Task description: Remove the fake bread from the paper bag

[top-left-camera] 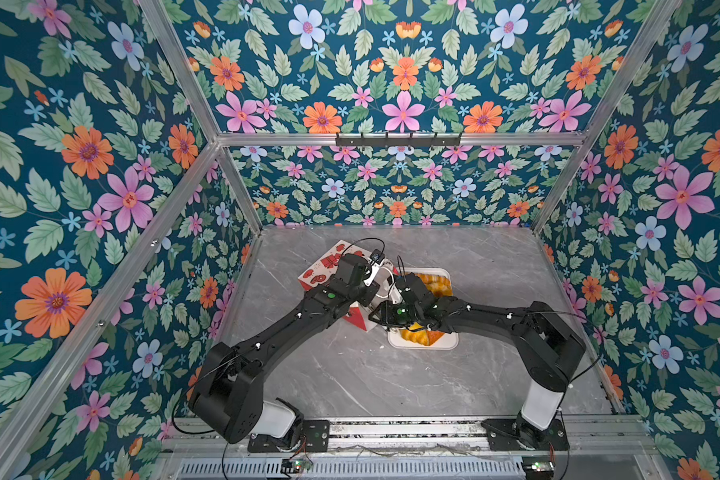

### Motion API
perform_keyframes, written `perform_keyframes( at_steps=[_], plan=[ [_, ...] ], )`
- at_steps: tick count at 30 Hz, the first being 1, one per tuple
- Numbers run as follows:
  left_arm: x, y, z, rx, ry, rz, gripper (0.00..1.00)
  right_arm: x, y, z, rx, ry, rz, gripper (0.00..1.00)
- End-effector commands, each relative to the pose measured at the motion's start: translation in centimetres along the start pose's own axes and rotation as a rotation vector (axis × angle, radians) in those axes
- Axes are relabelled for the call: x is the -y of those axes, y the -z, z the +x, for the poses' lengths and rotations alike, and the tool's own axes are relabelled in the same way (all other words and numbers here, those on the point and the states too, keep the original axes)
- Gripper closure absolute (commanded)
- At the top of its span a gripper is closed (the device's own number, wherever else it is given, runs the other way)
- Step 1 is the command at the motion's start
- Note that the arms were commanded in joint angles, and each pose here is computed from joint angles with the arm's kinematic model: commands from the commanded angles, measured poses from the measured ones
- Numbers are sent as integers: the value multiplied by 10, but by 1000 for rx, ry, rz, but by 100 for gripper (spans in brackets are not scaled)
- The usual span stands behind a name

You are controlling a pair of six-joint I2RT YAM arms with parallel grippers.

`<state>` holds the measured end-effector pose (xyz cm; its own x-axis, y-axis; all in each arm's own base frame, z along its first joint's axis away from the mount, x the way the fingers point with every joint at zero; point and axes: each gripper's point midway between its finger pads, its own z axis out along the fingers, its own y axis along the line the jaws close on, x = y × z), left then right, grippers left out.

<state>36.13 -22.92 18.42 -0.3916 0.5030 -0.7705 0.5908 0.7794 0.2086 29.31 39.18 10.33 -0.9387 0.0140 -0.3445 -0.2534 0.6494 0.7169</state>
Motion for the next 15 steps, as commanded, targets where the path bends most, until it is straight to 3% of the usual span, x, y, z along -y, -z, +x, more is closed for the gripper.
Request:
perform_keyframes(
  at_steps=[1, 15],
  plan=[
    [-3, -1, -9, 22, 58, -8, 100, -16, 3, -13, 66, -12, -80, 64],
    [10, 2, -21, 65, 100, 57, 100, -21, -15, -20, 54, -19, -115, 60]
  ],
)
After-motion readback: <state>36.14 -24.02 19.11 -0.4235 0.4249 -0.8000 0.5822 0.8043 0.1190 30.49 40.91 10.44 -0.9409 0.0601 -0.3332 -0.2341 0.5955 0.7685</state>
